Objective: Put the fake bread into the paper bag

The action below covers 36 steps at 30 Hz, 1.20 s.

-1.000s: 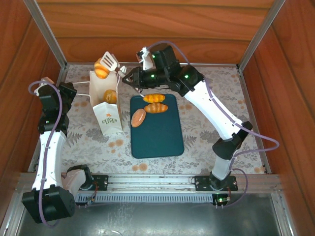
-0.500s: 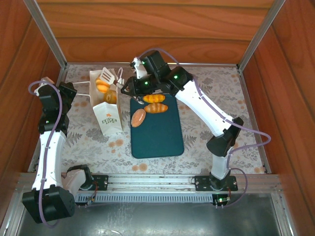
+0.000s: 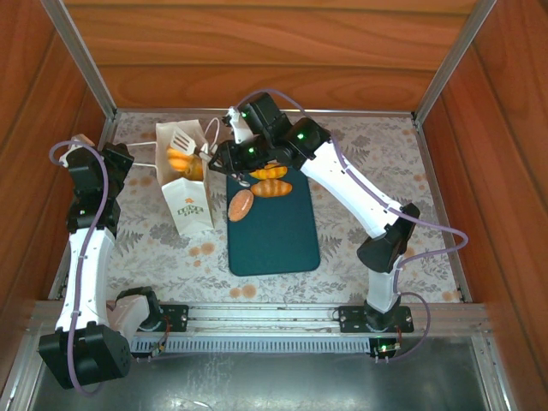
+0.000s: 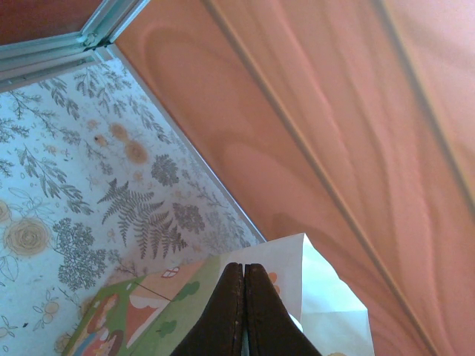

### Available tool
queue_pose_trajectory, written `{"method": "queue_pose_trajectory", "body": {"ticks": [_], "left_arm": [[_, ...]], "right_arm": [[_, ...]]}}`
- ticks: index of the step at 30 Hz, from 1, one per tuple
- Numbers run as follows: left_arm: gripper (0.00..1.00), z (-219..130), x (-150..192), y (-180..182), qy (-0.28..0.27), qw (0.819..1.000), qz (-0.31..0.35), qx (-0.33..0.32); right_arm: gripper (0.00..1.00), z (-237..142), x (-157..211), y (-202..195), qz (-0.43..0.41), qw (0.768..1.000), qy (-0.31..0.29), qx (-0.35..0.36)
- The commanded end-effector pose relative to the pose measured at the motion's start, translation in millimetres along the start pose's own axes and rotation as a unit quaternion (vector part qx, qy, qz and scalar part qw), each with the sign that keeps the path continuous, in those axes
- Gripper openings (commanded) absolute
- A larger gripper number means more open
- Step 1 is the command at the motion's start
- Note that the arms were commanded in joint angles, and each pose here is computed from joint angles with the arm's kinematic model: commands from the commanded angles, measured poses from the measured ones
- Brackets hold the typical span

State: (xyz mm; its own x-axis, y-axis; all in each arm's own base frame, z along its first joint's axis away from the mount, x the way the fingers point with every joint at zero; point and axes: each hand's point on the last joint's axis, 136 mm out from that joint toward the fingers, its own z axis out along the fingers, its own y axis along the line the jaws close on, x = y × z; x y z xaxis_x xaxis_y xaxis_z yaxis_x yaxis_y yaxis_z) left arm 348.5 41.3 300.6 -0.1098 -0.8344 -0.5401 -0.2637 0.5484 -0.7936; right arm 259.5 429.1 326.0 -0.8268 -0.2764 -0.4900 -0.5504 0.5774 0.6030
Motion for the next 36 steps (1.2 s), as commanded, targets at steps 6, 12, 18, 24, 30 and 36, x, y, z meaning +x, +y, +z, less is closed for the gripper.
{"method": "queue_pose_trajectory", "body": {"ticks": [6,12,18,24,30,36], "left_arm": [[0.00,-4,-7,-6,-0.013,1.000,-0.001,0.010],[0.00,-5,-7,-6,-0.014,1.000,0.000,0.009],[0.00,-6,-7,-6,-0.014,1.000,0.000,0.009],[0.00,-6,-7,-6,-0.014,1.000,0.000,0.009],[0.00,-7,-9,-8,-0.016,1.000,0.000,0.012],[0.00,-8,-9,-8,-0.016,1.000,0.000,0.011]], "right_arm": [[0.45,-3,-11,15,-0.021,0.999,-0.019,-0.018],[0.43,-14,-15,28,-0.028,0.998,-0.028,-0.038],[0.43,-36,-22,45,-0.039,0.996,-0.049,-0.057],[0.42,-65,-32,55,-0.053,0.993,-0.088,-0.052],[0.41,-97,-39,51,-0.057,0.989,-0.131,-0.028],[0.39,-147,-43,29,-0.026,0.981,-0.193,0.003]]}}
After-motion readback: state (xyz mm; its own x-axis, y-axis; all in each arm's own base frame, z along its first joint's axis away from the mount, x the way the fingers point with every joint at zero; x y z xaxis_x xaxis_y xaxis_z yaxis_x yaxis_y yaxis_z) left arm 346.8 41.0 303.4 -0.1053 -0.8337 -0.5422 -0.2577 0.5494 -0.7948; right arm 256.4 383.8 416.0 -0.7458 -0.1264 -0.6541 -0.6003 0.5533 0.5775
